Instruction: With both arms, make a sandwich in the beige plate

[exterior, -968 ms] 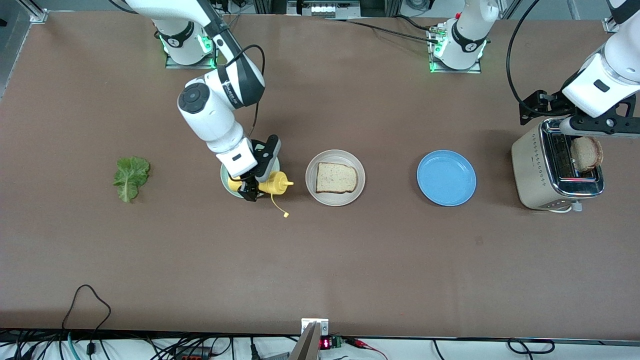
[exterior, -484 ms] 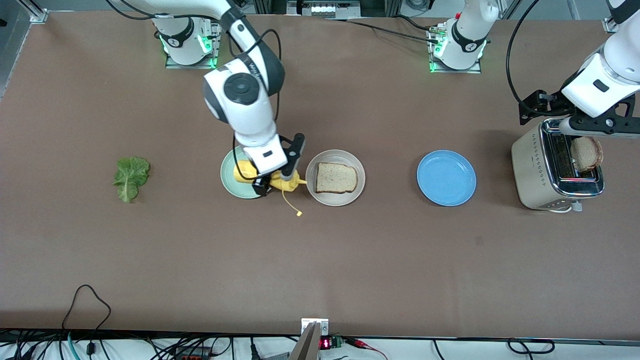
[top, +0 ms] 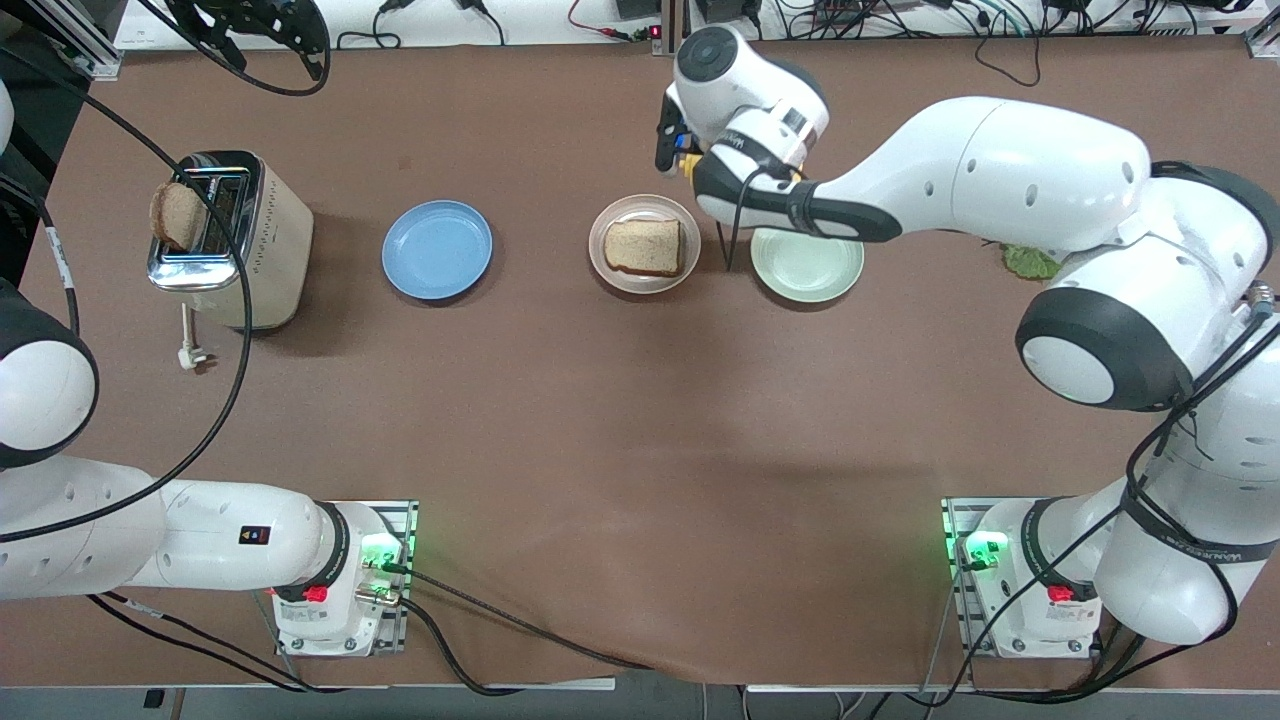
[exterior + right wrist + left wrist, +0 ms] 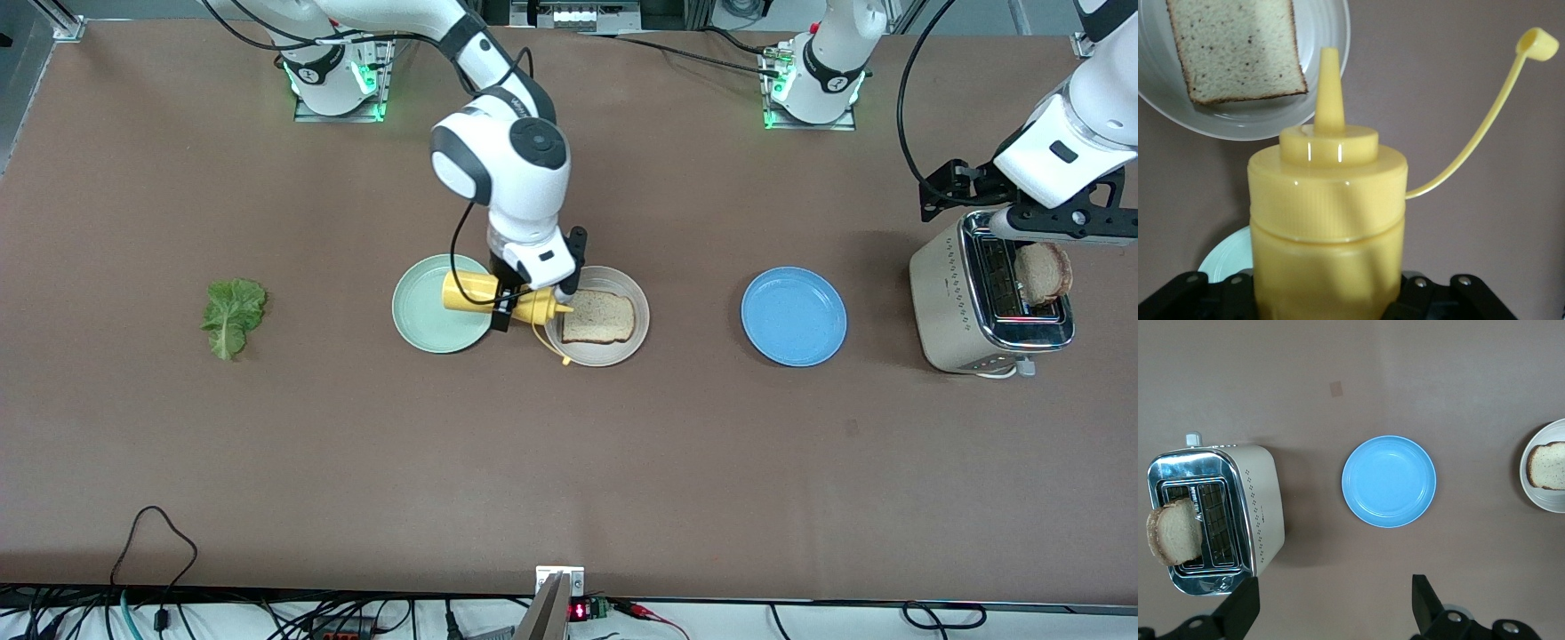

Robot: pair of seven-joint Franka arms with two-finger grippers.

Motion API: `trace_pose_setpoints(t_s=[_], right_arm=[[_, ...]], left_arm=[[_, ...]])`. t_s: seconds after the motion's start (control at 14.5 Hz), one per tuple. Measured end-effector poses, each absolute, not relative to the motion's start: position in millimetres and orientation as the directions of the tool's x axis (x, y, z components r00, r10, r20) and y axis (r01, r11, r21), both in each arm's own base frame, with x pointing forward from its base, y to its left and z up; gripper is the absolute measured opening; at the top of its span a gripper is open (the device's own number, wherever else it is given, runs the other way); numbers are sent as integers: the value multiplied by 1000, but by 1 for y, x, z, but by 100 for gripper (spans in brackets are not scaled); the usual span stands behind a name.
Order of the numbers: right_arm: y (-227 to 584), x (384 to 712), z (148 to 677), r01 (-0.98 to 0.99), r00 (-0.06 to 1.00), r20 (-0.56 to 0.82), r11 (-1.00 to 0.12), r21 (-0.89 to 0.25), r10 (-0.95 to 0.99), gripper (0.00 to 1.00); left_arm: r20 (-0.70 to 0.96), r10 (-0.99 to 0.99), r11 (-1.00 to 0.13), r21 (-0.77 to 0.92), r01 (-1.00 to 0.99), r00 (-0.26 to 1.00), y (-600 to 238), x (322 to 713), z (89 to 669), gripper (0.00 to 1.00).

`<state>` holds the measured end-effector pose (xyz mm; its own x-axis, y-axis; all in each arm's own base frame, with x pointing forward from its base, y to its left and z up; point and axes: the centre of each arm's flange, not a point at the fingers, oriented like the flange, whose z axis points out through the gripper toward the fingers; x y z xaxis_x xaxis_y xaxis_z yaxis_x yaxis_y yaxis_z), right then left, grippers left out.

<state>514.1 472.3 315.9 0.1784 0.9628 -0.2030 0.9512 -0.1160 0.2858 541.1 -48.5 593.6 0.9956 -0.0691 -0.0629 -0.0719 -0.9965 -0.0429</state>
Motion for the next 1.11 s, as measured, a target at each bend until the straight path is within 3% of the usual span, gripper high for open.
trace_pose_setpoints(t_s=[0.21,1.11], right_arm=[[492,498,300,951,147,-292,-54,304,945,43],[525,489,246,924,79,-517,132,359,852,43]], left_arm=[[-65,-69,-996,-43,-72,995,-48,541,593,100],[-74,-71,-996,-43,-74,995,-50,540,593,100]])
